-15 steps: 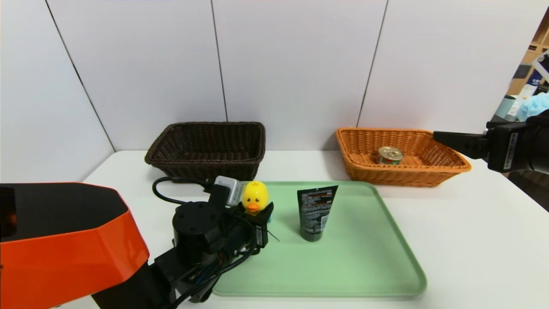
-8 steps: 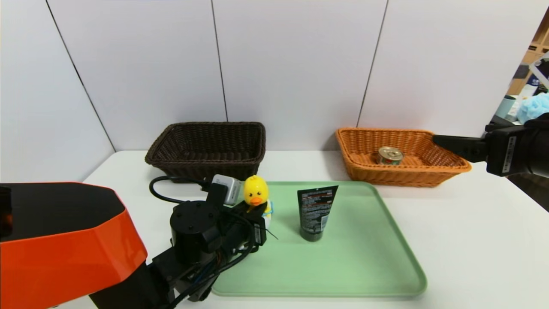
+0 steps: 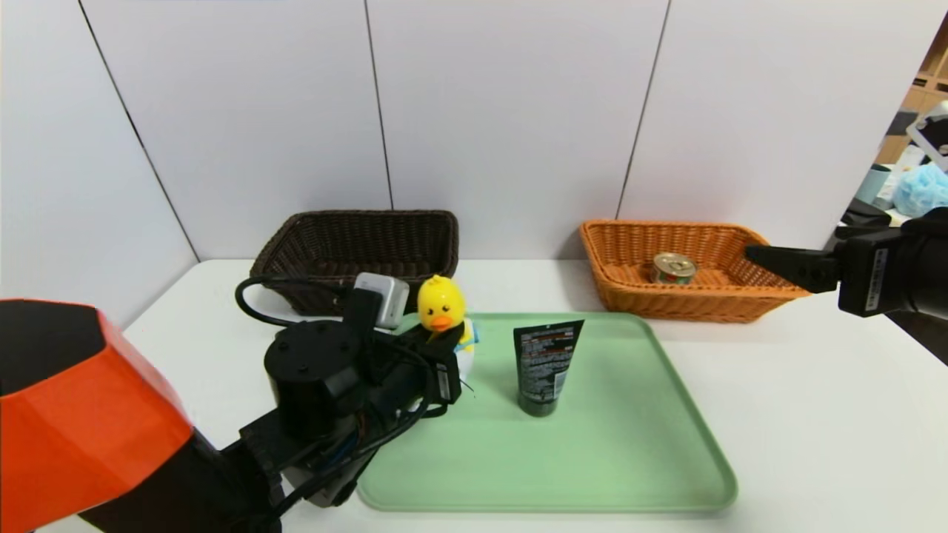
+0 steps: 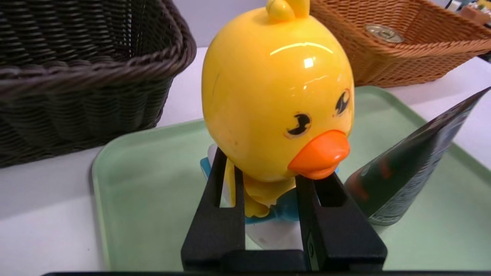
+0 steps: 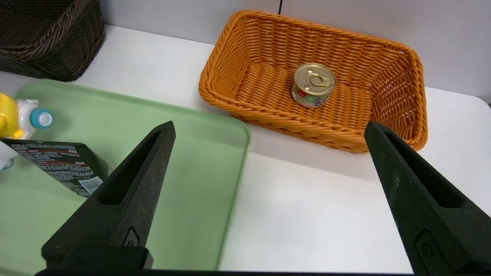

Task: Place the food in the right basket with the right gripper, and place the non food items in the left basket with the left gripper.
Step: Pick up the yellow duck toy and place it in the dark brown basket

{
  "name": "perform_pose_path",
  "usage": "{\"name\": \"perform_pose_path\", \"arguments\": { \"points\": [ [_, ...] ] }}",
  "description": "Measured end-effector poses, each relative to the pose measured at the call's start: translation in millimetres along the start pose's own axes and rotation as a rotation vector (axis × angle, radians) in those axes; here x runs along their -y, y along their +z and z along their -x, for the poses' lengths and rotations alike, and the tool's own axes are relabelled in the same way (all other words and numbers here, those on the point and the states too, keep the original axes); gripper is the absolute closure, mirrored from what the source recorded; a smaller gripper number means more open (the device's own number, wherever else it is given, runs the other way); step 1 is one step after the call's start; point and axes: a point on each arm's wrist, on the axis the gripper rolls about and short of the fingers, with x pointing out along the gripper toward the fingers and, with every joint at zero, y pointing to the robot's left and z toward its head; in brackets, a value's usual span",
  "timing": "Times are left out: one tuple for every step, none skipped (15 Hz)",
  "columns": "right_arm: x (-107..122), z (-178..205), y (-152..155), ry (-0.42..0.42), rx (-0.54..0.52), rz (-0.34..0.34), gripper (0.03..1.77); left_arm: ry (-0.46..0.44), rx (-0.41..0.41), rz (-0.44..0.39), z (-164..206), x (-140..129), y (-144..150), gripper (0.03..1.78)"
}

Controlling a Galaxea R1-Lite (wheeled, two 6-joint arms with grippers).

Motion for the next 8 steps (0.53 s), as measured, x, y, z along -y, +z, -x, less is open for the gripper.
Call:
{"name": "perform_pose_path", "arguments": {
  "points": [
    [-0.2, 0.1, -0.7, 0.000, -0.001, 0.000, 0.10, -0.003, 0.012, 0.004, 0.7, 2.1, 10.7, 1.41],
    [-0.1, 0.1, -1.2, 0.001, -0.003, 0.000, 0.10, -0.006, 0.027, 0.007, 1.0, 3.7, 20.9, 1.41],
    [0.0, 0.3, -1.3, 0.000, -0.003, 0.000, 0.10, -0.006, 0.039, 0.010, 1.2, 5.1, 30.8, 1.41],
    [0.0, 0.5, -1.4, 0.000, -0.003, 0.000, 0.10, -0.005, 0.052, 0.013, 1.2, 5.7, 41.0, 1.41],
    [0.1, 1.0, -1.5, 0.000, -0.002, 0.000, 0.10, 0.000, 0.069, 0.016, 0.5, 5.6, 52.6, 1.41],
    [0.2, 1.5, -1.6, -0.001, -0.001, 0.000, 0.10, 0.015, 0.087, 0.019, -1.0, 2.4, 67.1, 1.41],
    [0.2, 1.9, -1.9, -0.001, -0.003, 0.000, 0.10, 0.038, 0.092, 0.018, -2.9, -3.1, 77.7, 1.41],
    [0.2, 2.0, -1.8, -0.003, -0.002, 0.000, 0.10, 0.075, 0.086, 0.014, -5.2, -13.0, 87.8, 1.41]
  ]
}}
